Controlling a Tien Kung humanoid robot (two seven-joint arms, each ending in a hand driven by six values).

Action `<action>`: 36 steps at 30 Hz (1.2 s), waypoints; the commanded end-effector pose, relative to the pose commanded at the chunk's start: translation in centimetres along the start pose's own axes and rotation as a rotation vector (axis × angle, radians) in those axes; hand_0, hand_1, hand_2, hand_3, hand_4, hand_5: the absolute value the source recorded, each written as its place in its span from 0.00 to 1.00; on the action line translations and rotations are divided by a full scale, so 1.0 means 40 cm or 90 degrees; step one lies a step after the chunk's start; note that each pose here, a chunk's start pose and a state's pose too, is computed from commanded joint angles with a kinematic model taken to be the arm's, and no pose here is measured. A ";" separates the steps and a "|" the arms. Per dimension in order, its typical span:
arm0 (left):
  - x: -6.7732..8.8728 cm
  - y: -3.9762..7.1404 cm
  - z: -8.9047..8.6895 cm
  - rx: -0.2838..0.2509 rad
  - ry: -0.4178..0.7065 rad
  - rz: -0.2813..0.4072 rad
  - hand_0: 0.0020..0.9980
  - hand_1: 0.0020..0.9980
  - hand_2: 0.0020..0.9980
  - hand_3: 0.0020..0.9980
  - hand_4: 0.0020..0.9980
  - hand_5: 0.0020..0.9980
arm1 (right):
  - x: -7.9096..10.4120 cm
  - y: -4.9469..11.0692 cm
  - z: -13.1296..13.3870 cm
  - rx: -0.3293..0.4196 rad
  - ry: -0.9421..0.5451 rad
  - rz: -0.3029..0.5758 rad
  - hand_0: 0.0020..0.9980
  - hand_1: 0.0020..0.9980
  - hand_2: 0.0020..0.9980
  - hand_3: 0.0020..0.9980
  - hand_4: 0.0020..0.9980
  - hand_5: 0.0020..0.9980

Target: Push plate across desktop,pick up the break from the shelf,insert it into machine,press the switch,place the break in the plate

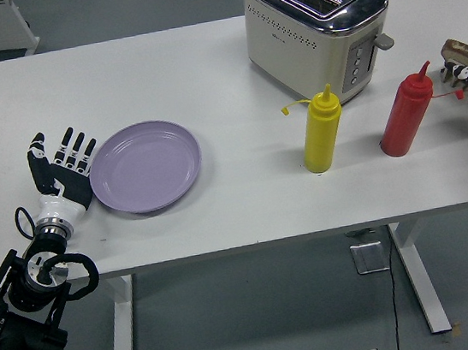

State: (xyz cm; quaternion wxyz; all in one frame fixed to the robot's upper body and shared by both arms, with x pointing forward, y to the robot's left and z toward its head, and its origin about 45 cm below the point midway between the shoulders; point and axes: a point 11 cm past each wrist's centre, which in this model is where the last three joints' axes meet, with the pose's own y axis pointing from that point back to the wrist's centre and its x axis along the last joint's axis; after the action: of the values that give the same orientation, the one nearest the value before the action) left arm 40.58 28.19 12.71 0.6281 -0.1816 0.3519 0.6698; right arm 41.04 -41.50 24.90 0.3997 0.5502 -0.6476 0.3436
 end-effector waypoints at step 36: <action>-0.149 -0.022 -0.118 0.077 -0.029 -0.087 0.89 0.94 0.95 0.91 0.67 1.00 | 0.000 -0.056 0.001 -0.019 0.111 -0.007 0.45 0.49 0.51 0.51 0.58 0.13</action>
State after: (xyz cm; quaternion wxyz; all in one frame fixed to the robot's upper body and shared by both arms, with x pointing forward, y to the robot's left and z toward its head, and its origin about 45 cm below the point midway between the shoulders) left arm 41.35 20.61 13.33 0.6898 -0.1517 0.3641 0.6071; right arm 43.25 -41.90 24.88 0.4648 0.5159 -0.6123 0.3781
